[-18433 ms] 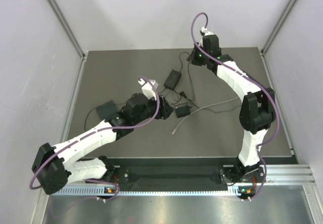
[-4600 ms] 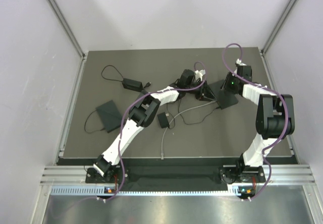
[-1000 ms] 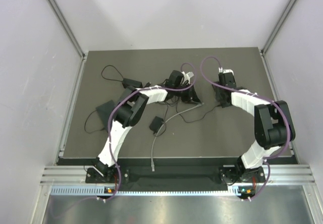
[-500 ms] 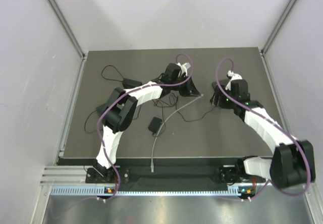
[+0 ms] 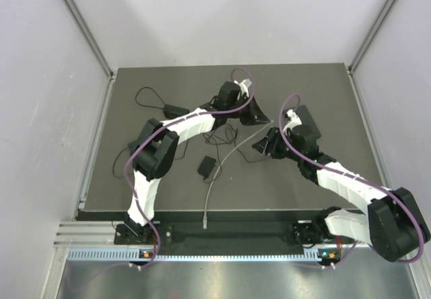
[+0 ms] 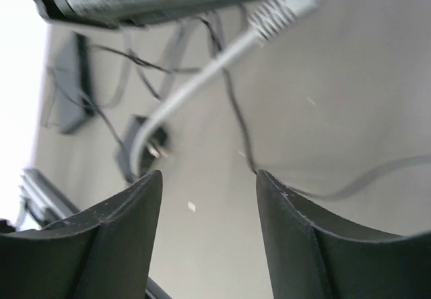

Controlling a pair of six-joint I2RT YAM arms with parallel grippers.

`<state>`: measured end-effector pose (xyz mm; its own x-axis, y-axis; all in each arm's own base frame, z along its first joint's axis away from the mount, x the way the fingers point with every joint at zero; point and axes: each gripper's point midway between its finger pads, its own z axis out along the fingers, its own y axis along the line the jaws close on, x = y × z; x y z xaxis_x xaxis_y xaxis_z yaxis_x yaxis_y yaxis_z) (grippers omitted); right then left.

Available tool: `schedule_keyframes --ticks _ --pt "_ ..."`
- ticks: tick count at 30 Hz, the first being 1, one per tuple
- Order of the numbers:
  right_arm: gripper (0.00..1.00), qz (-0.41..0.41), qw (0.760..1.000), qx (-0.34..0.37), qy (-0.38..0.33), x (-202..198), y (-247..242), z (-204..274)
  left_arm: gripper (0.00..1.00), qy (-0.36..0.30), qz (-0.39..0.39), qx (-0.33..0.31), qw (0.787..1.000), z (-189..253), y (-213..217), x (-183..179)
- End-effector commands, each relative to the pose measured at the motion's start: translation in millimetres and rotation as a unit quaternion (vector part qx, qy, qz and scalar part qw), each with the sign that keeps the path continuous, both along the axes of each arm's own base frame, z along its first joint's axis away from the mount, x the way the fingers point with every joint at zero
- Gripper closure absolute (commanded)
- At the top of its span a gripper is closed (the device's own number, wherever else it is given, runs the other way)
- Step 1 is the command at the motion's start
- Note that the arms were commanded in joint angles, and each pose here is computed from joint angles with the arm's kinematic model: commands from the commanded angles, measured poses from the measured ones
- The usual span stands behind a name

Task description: Pull the plug from the switch port

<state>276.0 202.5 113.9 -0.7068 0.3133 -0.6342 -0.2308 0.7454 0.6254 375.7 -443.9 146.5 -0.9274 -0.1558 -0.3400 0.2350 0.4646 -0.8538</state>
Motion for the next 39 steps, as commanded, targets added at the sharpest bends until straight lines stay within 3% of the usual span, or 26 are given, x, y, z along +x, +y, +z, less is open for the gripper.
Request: schedule_keyframes --ticks 1,10,17,21,23,25,28,29,31,35,39 --pt "0.43 -0.010 0.995 0.071 -0.067 19 23 43 1.00 -0.048 0.001 -0.047 0.998 54 -4 -3" --pt "0.47 -0.002 0.992 0.101 -0.076 31 52 47 1.00 -0.037 -0.014 -0.055 0.998 52 -12 -15" --pt "0.57 -0.039 0.991 0.100 -0.080 39 55 37 1.00 -0.036 -0.011 -0.069 0.997 60 -14 -17" --pt "0.77 -0.053 0.991 0.102 -0.072 38 54 35 1.00 -0.035 -0.011 -0.064 0.997 59 -12 -17" --pt "0.80 -0.054 0.991 0.103 -0.074 33 53 34 1.00 -0.039 -0.007 -0.056 0.998 58 -11 -15" --pt "0.98 -0.058 0.991 0.098 -0.070 29 48 31 1.00 -0.042 -0.004 -0.048 0.998 55 -8 -12" --pt "1.00 -0.065 0.993 0.077 -0.067 20 37 28 1.00 -0.040 0.003 -0.041 0.998 52 5 -3" --pt "1.00 -0.066 0.992 0.076 -0.072 15 33 34 0.96 -0.043 0.006 -0.043 0.998 54 9 0" --pt "1.00 -0.080 0.993 0.054 -0.068 10 21 30 0.76 -0.046 0.014 -0.047 0.998 57 21 3" --pt "1.00 -0.105 0.989 0.030 -0.103 1 -4 61 0.48 -0.064 0.024 -0.024 0.997 64 37 5" --pt "1.00 -0.130 0.983 -0.041 -0.121 -3 -33 83 0.46 -0.095 0.038 0.002 0.995 71 61 12"
